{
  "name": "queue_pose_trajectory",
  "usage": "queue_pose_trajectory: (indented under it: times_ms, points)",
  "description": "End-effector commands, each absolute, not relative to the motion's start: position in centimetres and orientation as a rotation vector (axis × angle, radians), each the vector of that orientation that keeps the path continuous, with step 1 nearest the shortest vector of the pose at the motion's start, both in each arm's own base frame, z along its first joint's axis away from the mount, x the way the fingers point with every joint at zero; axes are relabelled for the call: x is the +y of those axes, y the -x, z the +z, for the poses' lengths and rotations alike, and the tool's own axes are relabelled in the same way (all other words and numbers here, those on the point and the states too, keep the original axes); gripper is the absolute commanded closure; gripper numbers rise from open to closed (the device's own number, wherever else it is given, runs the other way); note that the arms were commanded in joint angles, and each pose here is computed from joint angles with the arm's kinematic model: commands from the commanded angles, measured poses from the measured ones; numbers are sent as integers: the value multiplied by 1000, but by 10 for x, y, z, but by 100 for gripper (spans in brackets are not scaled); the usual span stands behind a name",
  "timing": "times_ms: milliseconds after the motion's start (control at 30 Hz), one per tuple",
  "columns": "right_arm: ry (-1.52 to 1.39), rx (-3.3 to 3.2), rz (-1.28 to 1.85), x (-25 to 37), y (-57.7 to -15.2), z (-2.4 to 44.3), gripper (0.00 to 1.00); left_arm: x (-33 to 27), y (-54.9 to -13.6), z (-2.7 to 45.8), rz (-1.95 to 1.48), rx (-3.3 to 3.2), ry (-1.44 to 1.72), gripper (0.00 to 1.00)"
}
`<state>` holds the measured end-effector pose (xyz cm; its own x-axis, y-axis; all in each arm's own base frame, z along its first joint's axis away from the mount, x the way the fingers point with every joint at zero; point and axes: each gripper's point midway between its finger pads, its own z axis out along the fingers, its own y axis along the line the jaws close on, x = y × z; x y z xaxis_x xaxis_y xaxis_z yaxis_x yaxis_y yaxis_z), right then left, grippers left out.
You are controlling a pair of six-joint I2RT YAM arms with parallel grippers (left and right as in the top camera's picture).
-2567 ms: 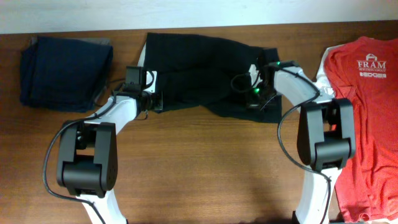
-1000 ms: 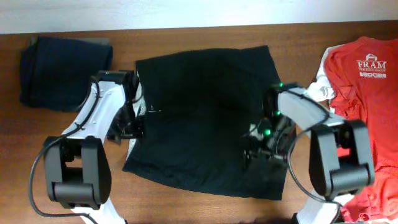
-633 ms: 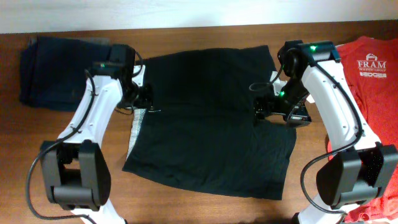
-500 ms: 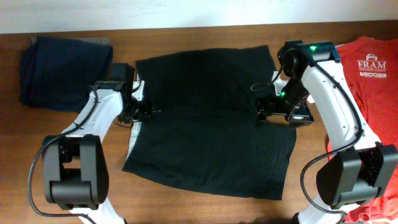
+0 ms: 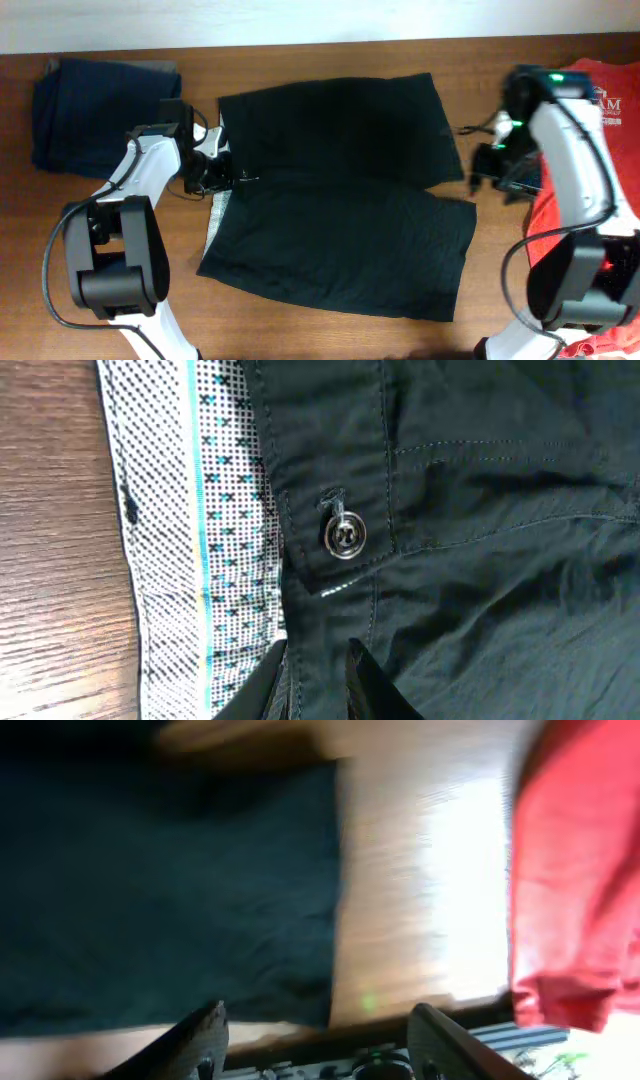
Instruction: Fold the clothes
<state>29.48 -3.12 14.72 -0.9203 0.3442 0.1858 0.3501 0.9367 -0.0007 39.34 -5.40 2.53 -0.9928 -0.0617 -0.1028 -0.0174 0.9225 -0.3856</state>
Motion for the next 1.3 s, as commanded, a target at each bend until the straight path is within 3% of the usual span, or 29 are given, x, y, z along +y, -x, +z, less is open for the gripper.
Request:
queue_pose_trajectory:
  times_ms: [0,33,100,167,233,267,300,333,367,433,533,633,800,1000,1067,1133,1233,1267]
  points:
    - [611,-2845,-276,-59,-279,119,38,-54,-403,29,-616,2931,43,99]
    - [649,-2825,-368,-59,-276,102,38,-54,-404,29,-615,2928,43,99]
    - [725,-2793,-399,-64,-264,68,33,-41,-401,23,-500,2962,55,80]
    - [801,-2759,-426,-65,-256,52,31,-41,-399,20,-494,2976,57,80]
    - [944,-2698,-241,-91,-241,49,30,-43,-398,16,-508,2987,58,79]
    - [974,-2684,-221,-95,-238,47,36,-44,-397,13,-513,2994,58,79]
    - [971,-2675,-221,-93,-235,45,57,-48,-397,13,-544,2990,54,79]
    - [967,-2660,-222,-91,-230,40,85,-51,-398,15,-572,2981,53,79]
    - [958,-2638,-261,-81,-224,34,96,-51,-398,15,-575,2978,51,79]
    - [917,-2636,-276,-70,-223,31,96,-51,-398,15,-577,2977,51,86]
    - [758,-2757,-532,-38,-255,32,96,-55,-399,17,-609,2969,48,86]
    - [753,-2767,-549,-36,-257,31,96,-54,-399,16,-608,2970,50,86]
    - [865,-2833,-534,-36,-258,-15,96,-54,-397,16,-610,2976,52,86]
    - [851,-3175,-574,-61,-329,-17,96,-52,-397,15,-592,2982,53,86]
    - [807,-3260,-852,-49,-361,3,96,-52,-397,15,-592,2982,53,86]
    - [685,-3299,-1297,-35,-399,52,96,-52,-397,15,-592,2982,53,86]
    - [649,-3361,-1275,-56,-426,125,96,-52,-397,15,-592,2981,52,86]
    - [711,-3372,-1046,-67,-424,148,96,-52,-397,15,-592,2981,52,86]
